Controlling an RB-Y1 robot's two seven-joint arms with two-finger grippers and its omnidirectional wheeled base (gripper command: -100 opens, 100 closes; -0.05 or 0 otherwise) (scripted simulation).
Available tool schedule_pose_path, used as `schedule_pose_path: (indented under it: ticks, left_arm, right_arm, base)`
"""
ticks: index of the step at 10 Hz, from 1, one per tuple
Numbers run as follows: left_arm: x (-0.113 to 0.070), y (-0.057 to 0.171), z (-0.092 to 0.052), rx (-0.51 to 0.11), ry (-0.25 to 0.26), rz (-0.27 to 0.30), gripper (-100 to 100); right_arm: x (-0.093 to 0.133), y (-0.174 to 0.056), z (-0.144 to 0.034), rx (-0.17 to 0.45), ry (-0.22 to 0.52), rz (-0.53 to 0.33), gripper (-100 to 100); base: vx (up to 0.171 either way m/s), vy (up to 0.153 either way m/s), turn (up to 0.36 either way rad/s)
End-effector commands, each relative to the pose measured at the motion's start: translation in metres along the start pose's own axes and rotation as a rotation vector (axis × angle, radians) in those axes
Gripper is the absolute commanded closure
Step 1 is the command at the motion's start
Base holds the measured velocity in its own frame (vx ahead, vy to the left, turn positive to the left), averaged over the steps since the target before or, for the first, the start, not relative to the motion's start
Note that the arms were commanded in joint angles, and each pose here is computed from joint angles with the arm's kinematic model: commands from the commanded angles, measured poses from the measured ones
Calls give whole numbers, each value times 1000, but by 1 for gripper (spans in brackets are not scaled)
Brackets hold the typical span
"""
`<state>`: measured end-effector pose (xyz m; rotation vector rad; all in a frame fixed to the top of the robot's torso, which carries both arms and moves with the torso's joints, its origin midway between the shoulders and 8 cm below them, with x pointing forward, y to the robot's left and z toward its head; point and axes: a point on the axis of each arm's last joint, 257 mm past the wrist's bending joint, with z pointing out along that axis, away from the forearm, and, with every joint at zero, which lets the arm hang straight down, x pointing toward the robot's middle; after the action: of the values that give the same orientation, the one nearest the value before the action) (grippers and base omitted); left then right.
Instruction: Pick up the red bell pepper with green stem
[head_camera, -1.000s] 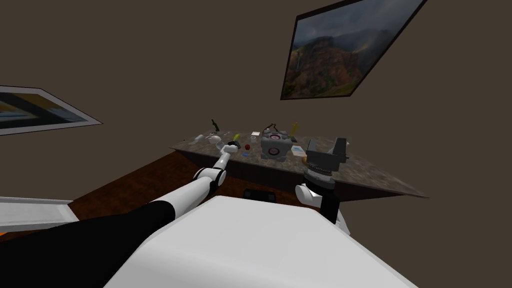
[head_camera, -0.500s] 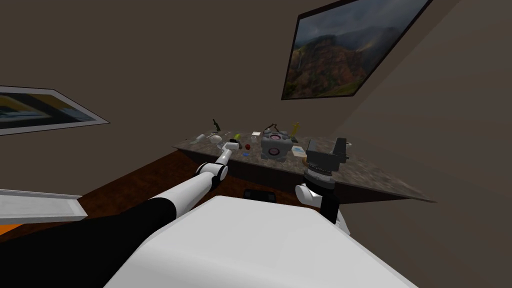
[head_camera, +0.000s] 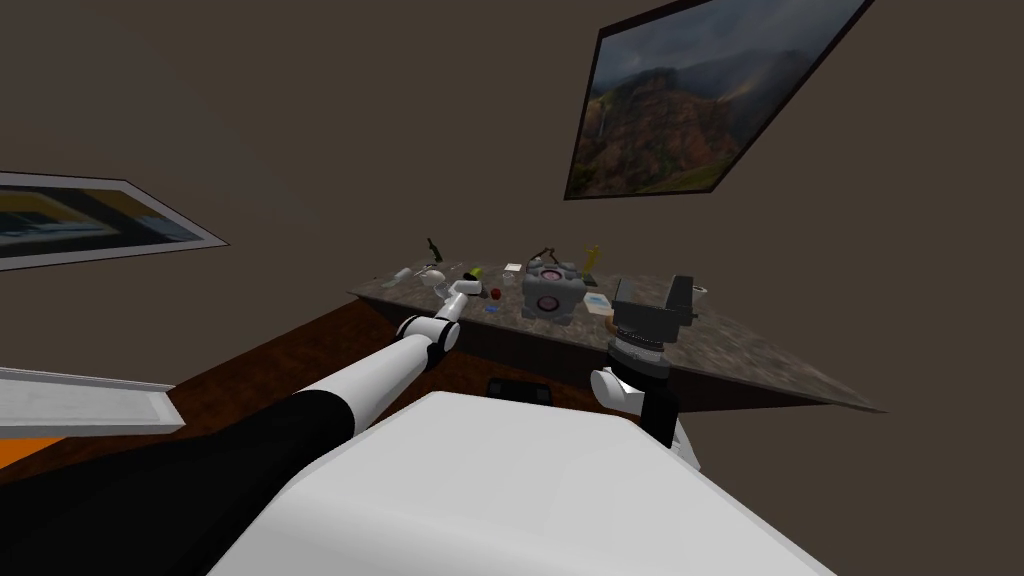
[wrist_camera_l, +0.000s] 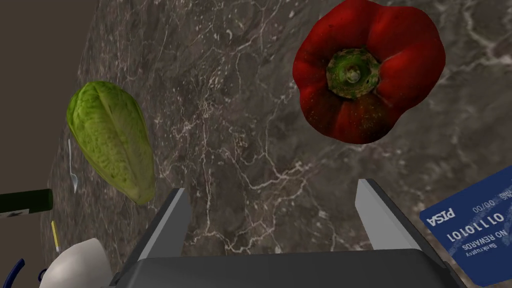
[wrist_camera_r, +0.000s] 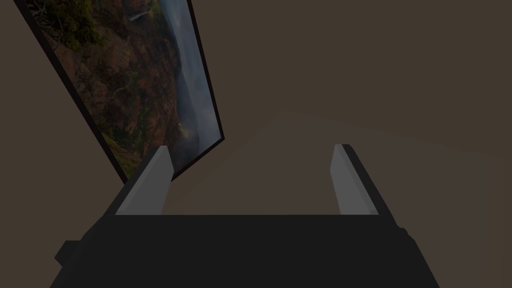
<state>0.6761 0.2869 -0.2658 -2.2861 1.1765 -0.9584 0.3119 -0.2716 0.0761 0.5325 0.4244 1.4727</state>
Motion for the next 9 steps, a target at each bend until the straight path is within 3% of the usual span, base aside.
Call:
schedule_pose_path:
  ticks: [1,9]
  left_arm:
    - [1,7,-1,-38,-16,-12,-100]
    - [13,34,-15,-224,-92,-74,-100]
  right_arm:
    - [0,0,0,0,0,0,0]
    - [0,0,0,0,0,0,0]
  base:
    - [12,-18,8]
    - [22,-14,-2]
